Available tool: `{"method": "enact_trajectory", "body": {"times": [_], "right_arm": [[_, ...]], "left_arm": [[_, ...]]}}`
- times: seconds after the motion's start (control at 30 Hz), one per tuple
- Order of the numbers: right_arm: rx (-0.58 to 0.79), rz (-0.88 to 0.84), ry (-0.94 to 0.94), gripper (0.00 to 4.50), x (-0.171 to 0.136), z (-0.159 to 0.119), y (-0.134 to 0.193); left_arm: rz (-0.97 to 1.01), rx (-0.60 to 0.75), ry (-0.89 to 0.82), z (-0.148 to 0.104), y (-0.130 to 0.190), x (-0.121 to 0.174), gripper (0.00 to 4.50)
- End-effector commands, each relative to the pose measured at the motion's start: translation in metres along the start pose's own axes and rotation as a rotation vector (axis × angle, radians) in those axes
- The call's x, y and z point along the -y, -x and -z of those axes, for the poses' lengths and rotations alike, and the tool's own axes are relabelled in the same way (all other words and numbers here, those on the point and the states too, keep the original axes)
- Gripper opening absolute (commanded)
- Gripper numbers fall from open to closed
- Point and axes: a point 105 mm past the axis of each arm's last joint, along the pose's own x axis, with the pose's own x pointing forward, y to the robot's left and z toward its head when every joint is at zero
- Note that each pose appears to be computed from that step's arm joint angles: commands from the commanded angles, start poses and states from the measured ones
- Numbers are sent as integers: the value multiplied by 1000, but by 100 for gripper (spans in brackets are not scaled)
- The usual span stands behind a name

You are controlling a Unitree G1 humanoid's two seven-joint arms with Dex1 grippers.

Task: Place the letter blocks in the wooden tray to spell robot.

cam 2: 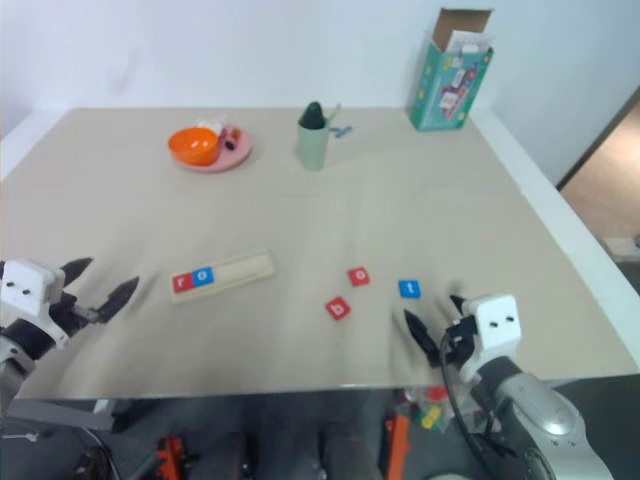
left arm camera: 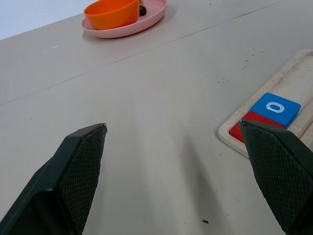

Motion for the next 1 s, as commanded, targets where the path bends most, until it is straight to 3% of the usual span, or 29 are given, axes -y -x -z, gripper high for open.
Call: {"method": "enact_trajectory", "body": {"times": [0.03,0.43,0.53,0.67,0.87,1.0], "right_arm": [[23,14,12,447,2,-5,2],[28,-58,68,447,-2,-6,1],[122,-208,93,447,-16,-32,-13],[253,-557,57,447,-51,-78,-45],[259,-932,115,447,-87,-94,-75],[237,-1014,186,447,-92,-91,-96]], "left_arm": [[-4,16,-34,-7,1,-6,450],[120,19,35,-4,-2,5,450],[241,-13,-8,-6,-8,16,450],[467,-72,-47,-8,-27,34,450],[664,-137,-91,-12,-57,47,450],[693,-156,-138,-15,-78,48,450]]}}
